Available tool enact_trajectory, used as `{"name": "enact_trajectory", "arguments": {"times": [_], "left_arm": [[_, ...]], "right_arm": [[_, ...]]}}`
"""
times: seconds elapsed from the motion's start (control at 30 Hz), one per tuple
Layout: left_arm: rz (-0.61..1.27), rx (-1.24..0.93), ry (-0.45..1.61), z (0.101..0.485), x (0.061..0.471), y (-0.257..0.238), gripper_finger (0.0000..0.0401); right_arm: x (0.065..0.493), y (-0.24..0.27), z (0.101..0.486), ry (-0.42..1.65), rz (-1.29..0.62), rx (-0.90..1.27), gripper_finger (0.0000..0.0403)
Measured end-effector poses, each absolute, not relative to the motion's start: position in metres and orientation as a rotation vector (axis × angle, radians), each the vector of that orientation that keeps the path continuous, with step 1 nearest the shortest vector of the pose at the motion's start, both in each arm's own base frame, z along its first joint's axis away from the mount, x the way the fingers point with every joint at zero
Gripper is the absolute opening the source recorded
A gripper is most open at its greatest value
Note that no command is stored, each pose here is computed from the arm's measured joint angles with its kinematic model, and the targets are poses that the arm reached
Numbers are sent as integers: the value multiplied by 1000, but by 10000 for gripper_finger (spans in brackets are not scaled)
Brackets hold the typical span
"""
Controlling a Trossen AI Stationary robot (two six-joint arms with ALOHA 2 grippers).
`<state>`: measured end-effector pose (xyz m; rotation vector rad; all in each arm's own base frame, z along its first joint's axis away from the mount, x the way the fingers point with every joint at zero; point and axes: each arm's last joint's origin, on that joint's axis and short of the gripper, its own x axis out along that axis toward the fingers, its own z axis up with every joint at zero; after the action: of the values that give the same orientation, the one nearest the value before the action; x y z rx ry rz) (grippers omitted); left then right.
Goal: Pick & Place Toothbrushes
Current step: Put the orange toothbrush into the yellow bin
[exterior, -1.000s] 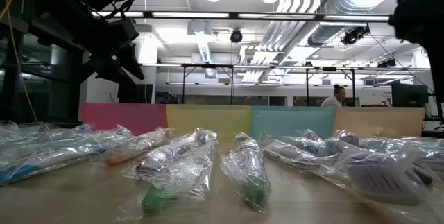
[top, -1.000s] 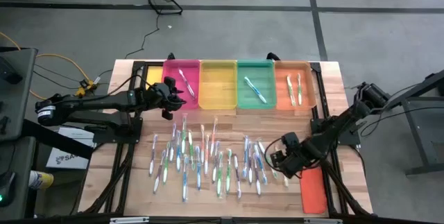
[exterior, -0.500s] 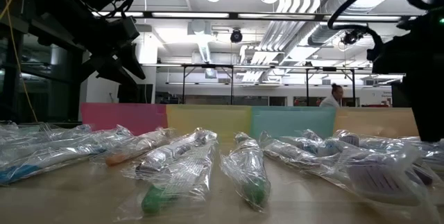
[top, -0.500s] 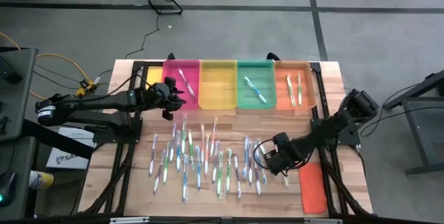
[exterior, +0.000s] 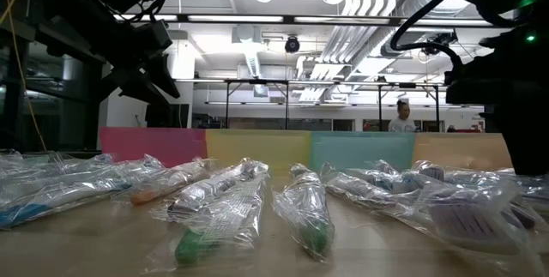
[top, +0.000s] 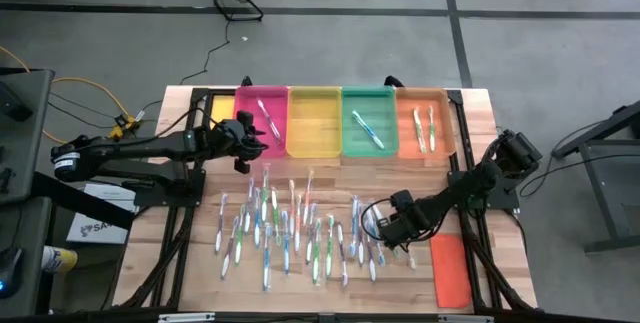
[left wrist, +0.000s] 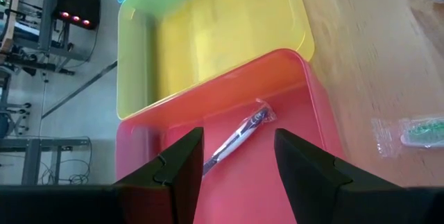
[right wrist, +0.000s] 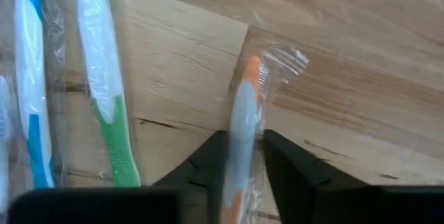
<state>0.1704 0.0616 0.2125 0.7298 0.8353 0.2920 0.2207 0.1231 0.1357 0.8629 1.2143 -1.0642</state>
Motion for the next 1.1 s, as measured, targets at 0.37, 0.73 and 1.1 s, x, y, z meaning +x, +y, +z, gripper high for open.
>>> {"name": "enact_trajectory", "arguments": {"times": [0.37, 0.73, 1.1], "left_arm": [[242, 706, 792, 213, 172, 60, 170], [184, 647, 524, 228, 188, 60, 170], [117, 549, 274, 229, 219, 65, 170]], "right_arm": [[219, 119, 147, 1153, -1058, 812, 23], [231, 82, 203, 626, -933, 574, 15], [298, 18, 256, 292, -663, 203, 15]]}}
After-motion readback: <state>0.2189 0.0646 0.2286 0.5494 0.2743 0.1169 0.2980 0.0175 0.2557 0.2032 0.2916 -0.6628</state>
